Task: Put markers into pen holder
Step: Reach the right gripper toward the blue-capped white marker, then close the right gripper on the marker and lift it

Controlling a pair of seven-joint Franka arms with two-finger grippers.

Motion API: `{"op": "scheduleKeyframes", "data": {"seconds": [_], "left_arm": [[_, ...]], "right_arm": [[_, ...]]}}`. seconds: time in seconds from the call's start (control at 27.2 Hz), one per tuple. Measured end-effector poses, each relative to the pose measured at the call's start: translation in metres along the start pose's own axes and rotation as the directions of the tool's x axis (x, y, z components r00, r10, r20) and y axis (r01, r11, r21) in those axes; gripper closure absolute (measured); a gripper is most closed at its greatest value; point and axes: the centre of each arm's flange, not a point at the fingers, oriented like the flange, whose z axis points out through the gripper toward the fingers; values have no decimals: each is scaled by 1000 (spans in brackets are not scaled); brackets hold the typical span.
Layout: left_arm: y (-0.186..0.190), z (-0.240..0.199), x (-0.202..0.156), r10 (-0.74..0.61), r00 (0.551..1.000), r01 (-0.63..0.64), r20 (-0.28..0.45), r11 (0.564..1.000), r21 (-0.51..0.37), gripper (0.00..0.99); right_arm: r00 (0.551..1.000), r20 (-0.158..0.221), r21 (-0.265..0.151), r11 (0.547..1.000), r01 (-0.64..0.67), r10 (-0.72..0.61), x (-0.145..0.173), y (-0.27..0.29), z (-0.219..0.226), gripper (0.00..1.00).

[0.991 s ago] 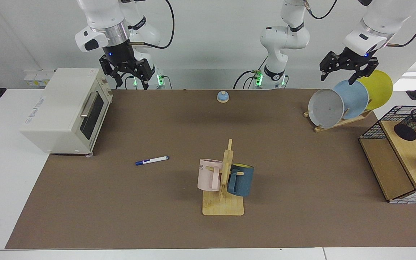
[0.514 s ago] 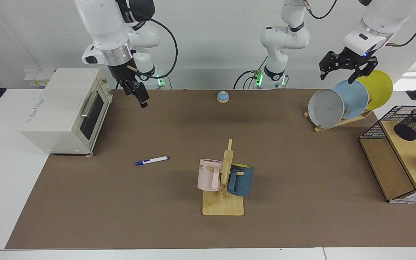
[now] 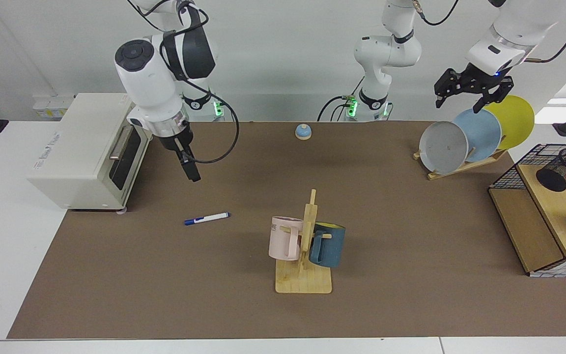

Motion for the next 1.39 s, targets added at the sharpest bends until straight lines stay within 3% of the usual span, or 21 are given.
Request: {"op": "scheduleKeyframes", "data": {"seconds": [0.33,0.7,0.88,1.39], "left_arm": [[-2,-1,-2,-5,1000,5,-1,1000,-1,0],[-12,-2,-8,-27,1000,27,10,1000,-6,0],[-13,-2,-8,-28,1000,28,11,1000,-6,0],[-13,-2,-8,-30,999,30,12,1000,-6,0]], "right_arm": [[994,9,-24,994,-110,110,30,-25,78,9],[988,15,-29,988,-153,153,33,-13,162,9],[986,10,18,985,-170,169,38,5,201,9],[986,9,33,985,-168,168,36,10,210,9]]}}
